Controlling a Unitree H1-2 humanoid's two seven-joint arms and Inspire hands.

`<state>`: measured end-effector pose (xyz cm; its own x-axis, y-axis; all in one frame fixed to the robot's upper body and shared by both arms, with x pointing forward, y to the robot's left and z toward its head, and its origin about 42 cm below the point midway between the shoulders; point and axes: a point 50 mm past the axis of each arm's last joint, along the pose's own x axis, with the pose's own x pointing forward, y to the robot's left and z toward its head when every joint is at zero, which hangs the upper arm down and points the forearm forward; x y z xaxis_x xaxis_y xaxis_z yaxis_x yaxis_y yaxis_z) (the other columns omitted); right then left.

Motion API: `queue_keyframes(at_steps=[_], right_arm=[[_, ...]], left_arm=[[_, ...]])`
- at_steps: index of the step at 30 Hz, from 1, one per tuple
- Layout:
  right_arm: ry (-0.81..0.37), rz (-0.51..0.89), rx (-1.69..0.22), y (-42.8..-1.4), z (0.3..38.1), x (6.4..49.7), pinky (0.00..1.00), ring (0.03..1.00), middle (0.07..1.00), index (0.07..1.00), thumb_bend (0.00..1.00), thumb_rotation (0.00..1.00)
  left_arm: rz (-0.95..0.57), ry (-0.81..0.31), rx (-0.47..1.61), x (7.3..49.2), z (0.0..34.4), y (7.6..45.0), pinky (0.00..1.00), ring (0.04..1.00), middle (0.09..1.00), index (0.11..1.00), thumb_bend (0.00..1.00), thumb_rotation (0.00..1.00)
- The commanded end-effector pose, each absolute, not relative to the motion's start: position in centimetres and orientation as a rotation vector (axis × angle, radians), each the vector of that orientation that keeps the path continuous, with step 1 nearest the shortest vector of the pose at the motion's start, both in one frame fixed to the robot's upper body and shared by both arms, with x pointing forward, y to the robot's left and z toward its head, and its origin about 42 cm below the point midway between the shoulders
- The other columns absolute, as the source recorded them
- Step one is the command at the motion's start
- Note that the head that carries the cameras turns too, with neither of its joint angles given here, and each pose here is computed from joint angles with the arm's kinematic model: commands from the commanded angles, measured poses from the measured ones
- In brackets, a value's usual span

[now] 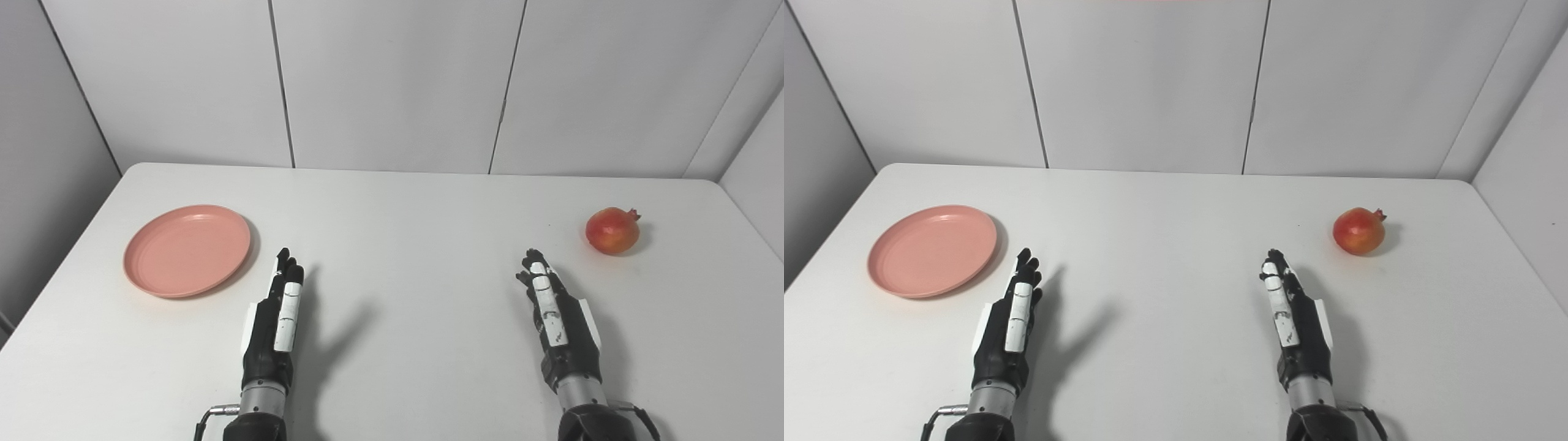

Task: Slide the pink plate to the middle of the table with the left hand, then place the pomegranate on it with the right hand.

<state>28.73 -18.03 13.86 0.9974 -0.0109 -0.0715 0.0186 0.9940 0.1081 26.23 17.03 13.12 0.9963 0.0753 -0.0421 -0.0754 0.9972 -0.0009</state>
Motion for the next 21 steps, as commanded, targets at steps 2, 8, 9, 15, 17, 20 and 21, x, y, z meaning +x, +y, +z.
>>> queue_keyframes(at_steps=[2,8,9,15,17,20,21], right_arm=[[0.046,0.008,0.129,-17.53,14.88,29.41,1.00,0.917,0.922,0.905,0.75,0.86],[0.047,0.009,0.128,-17.50,14.88,29.40,1.00,0.910,0.922,0.905,0.75,0.86],[0.047,0.010,0.126,-17.51,14.86,29.41,1.00,0.908,0.921,0.905,0.75,0.86],[0.053,0.006,0.127,-17.46,14.88,29.41,1.00,0.893,0.905,0.893,0.77,0.86],[0.049,0.009,0.127,-17.44,14.92,29.40,1.00,0.894,0.907,0.897,0.76,0.86],[0.048,0.005,0.133,-17.50,14.93,29.49,1.00,0.894,0.910,0.899,0.76,0.85],[0.049,0.004,0.135,-17.53,14.93,29.50,1.00,0.891,0.908,0.898,0.76,0.85]], left_arm=[[0.068,-0.031,0.004,26.83,14.49,17.01,1.00,0.992,0.996,1.000,0.79,1.00],[0.063,-0.030,0.002,26.84,14.49,17.03,1.00,0.996,0.997,1.000,0.80,1.00],[0.063,-0.030,0.003,26.85,14.49,17.03,1.00,0.995,0.997,1.000,0.80,1.00],[0.065,-0.031,0.000,26.84,14.55,17.09,1.00,0.993,0.995,1.000,0.79,1.00],[0.064,-0.030,0.000,26.84,14.57,17.10,1.00,0.993,0.997,1.000,0.79,1.00],[0.061,-0.033,-0.001,26.85,14.57,17.10,1.00,0.994,0.997,1.000,0.80,1.00],[0.061,-0.033,-0.002,26.85,14.56,17.10,1.00,0.995,0.997,1.000,0.79,1.00]])
